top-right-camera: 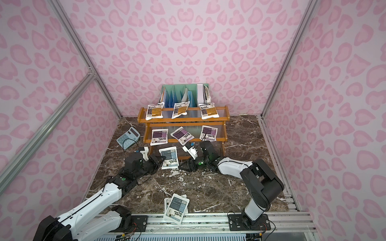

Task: Place the bagged coffee beans on the shelf by color
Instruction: Pick up the bagged coffee beans at the center of the board, then place the bagged coffee beans on the shelf, then adjust the bagged coffee beans on the shelf.

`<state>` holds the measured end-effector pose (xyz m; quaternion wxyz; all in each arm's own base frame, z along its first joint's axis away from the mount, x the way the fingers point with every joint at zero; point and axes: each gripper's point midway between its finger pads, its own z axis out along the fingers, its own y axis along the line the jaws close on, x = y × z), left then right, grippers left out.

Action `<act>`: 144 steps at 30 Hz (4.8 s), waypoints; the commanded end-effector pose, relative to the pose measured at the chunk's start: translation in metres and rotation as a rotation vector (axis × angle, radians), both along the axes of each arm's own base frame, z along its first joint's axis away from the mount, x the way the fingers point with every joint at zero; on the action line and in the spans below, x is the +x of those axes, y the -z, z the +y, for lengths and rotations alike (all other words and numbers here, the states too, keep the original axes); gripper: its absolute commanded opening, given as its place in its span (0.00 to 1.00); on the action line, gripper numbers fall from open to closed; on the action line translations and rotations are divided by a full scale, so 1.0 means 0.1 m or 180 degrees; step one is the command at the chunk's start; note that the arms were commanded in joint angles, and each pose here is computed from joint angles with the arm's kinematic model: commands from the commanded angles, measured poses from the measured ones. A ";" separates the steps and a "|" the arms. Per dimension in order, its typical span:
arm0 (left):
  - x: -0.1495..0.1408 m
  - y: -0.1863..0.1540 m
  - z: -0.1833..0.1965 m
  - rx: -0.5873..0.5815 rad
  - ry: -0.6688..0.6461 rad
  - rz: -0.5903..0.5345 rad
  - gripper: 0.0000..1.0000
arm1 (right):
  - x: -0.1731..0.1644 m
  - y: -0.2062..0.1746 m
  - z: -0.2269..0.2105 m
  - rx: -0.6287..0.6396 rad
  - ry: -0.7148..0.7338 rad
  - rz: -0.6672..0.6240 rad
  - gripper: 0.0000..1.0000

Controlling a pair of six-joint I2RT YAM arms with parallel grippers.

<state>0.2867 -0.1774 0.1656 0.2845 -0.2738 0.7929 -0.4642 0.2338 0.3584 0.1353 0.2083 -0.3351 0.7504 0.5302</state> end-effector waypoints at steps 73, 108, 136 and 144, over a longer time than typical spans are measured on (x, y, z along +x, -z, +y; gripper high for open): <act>0.08 0.37 0.95 0.2462 -0.0547 0.0816 0.31 | 1.16 0.38 -1.84 -0.0514 0.2332 0.0117 0.00; 0.22 0.47 0.80 0.2521 -0.0186 0.0869 0.31 | 0.85 0.57 -1.54 -0.0282 0.2527 0.0429 0.11; 0.13 0.38 1.02 0.2696 -0.0193 0.0841 0.32 | 1.19 0.64 -2.04 -0.0612 0.3164 0.0258 0.07; 0.16 0.34 0.94 0.2638 -0.0059 0.0712 0.32 | 0.74 0.16 -1.36 -0.0343 0.2212 -0.0123 0.08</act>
